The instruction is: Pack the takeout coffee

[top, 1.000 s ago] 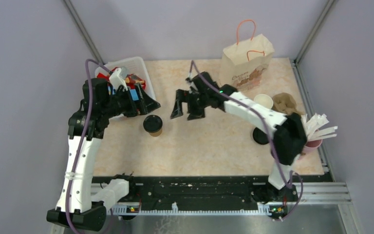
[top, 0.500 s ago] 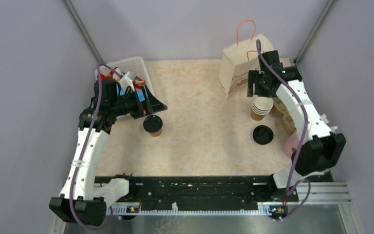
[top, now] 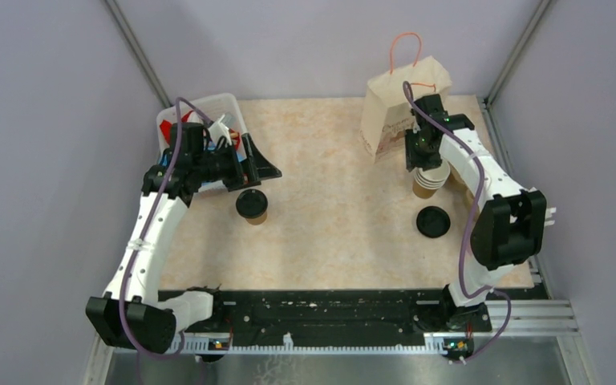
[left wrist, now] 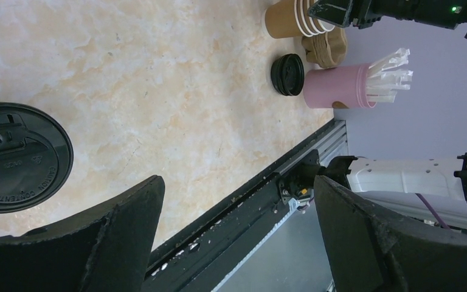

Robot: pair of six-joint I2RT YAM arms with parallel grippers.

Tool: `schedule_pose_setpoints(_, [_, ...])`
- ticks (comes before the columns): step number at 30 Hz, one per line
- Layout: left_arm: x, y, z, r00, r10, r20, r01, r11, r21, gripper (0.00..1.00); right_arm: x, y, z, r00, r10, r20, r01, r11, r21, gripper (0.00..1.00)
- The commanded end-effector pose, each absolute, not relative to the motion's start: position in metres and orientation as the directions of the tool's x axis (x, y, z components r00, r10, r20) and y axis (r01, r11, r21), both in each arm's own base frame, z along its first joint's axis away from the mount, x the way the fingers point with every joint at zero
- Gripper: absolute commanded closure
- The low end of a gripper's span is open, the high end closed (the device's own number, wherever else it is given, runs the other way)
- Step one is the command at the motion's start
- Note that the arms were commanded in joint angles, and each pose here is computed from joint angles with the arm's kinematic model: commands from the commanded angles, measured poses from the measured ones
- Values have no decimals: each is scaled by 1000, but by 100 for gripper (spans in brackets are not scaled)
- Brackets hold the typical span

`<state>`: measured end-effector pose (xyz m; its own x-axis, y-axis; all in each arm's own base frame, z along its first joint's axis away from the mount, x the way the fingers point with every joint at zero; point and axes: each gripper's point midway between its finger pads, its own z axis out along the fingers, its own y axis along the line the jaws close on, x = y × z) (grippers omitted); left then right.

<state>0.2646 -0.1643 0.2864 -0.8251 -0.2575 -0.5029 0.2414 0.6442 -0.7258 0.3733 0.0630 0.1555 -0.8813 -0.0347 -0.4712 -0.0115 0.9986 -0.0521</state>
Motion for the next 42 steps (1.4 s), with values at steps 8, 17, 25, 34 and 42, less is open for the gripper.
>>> schedule_pose_setpoints(8, [266,-177,305,-798,-218,-562,337,613,-715,2,378,59,159,-854,-43,-518,-9,998,-68,78])
schedule_pose_setpoints(17, [267,-180,305,-800,-208,-562,345,607,-716,2,383,56,159,-853,-53,-519,-7,996,-91,86])
schedule_pose_setpoints(25, [267,-181,304,-803,-209,-558,343,603,-720,2,387,50,165,-841,-72,-536,-5,992,-126,96])
schedule_pose_setpoints(34, [264,-182,304,-807,-207,-552,344,596,-726,2,391,44,187,-803,-63,-592,26,990,-140,100])
schedule_pose_setpoints(42, [264,-182,308,-802,-210,-560,350,595,-724,2,385,35,209,-777,-50,-627,73,983,-169,100])
